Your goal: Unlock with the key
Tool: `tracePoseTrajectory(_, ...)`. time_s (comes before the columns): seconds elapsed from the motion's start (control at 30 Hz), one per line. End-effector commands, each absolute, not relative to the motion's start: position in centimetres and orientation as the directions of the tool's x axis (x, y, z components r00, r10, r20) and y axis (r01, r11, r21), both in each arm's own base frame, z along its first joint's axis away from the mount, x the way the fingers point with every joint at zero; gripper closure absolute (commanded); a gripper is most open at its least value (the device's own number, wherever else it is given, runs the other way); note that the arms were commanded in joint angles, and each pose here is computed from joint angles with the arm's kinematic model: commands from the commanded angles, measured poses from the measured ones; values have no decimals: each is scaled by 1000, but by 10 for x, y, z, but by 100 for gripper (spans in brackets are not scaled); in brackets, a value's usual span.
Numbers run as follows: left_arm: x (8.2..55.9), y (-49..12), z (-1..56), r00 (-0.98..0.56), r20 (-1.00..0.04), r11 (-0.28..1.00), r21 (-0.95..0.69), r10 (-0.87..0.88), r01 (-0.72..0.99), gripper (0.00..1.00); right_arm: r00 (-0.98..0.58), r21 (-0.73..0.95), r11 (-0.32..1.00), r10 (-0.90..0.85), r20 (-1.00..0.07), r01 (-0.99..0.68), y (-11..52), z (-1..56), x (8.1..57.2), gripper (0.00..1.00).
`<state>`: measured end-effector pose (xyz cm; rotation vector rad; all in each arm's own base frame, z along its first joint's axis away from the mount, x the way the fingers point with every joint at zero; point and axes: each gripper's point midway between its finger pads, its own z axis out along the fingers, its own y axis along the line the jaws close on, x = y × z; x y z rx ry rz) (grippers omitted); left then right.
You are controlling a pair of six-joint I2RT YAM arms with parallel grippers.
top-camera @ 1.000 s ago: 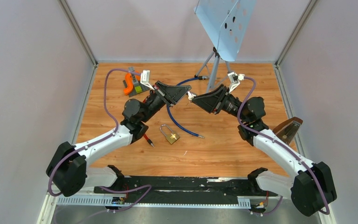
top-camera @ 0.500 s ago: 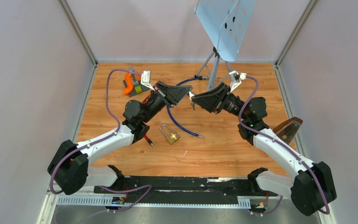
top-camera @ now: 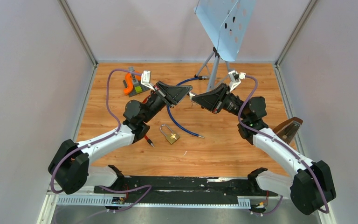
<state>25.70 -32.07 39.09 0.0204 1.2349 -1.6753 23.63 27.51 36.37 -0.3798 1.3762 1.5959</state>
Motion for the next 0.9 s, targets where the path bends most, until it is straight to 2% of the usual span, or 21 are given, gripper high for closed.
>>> tracePoseTrajectory(0.0, 250, -321, 397, -483, -530, 7, -679, -697, 735, 100, -427, 515, 65, 476, -769, -855, 274, 392, 229, 100)
tracePoseTrajectory(0.27, 250, -322, 394, -488, -529, 5, -682, -694, 731, 100, -426, 517, 74, 474, -770, -853, 274, 391, 230, 100)
tracePoseTrajectory(0.33, 250, -322, 393, -491, -527, 7, -686, -694, 727, 97, -425, 517, 82, 469, -774, -852, 274, 389, 231, 100)
tracePoseTrajectory(0.43, 252, -320, 386, -491, -528, 30, -701, -693, 712, 83, -432, 529, 105, 457, -777, -842, 273, 383, 234, 100)
tracePoseTrajectory(0.53, 260, -317, 369, -489, -537, 107, -741, -687, 663, 71, -446, 551, 135, 447, -775, -823, 269, 374, 238, 100)
tracePoseTrajectory(0.57, 260, -313, 369, -477, -548, 131, -740, -687, 660, 61, -449, 557, 145, 445, -775, -818, 267, 371, 239, 100)
tracePoseTrajectory(0.7, 272, -298, 346, -441, -620, 328, -751, -649, 573, 35, -441, 562, 193, 440, -782, -804, 259, 359, 241, 100)
tracePoseTrajectory(0.73, 276, -294, 329, -451, -642, 401, -753, -620, 521, 32, -443, 565, 209, 433, -785, -798, 258, 355, 242, 100)
tracePoseTrajectory(0.87, 277, -266, 317, -390, -774, 610, -633, -498, 477, 6, -511, 627, 287, 386, -768, -725, 253, 326, 248, 100)
